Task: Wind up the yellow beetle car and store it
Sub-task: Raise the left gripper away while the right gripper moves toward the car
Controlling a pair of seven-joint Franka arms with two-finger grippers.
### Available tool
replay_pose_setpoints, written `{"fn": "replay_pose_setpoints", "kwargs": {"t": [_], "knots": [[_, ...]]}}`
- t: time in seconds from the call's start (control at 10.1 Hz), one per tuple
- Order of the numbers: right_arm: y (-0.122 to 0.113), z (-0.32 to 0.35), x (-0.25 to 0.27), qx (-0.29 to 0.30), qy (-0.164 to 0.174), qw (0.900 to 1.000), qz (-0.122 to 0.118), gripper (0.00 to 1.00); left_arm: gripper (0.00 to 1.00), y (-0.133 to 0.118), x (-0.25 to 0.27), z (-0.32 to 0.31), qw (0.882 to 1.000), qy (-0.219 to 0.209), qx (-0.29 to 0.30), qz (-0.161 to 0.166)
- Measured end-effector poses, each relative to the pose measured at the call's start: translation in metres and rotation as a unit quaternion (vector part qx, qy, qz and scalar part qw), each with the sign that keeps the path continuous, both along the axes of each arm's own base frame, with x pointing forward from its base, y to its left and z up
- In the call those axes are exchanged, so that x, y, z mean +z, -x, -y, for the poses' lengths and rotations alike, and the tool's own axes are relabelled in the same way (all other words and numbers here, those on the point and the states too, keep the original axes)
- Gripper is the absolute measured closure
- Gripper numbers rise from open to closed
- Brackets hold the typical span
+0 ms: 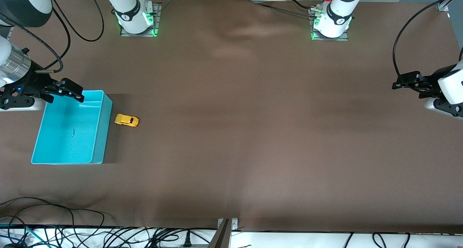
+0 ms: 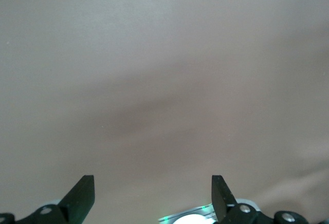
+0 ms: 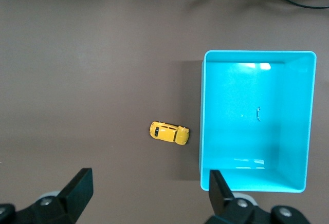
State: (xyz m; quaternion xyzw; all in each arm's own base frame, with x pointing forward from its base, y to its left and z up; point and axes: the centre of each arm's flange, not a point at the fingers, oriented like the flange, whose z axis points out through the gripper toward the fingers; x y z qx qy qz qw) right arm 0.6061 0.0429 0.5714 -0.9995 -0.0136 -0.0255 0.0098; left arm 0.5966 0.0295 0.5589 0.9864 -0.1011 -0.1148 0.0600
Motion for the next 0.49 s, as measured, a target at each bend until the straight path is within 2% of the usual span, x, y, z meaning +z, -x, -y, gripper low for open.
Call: {"fn": "replay_pose_setpoints", "kwargs": {"t": [0.3, 0.49], "knots": [[-0.001, -0.002, -0.005, 0.003, 0.001, 1.0, -0.006, 0.0, 0.0, 0.014, 0.027, 0.045, 0.998, -0.041, 0.04, 0.013], [0.0, -0.011, -0.01, 0.016, 0.002, 1.0, -0.014, 0.0, 0.0, 0.027, 0.039, 0.033, 0.997, -0.048, 0.059, 0.028]]}}
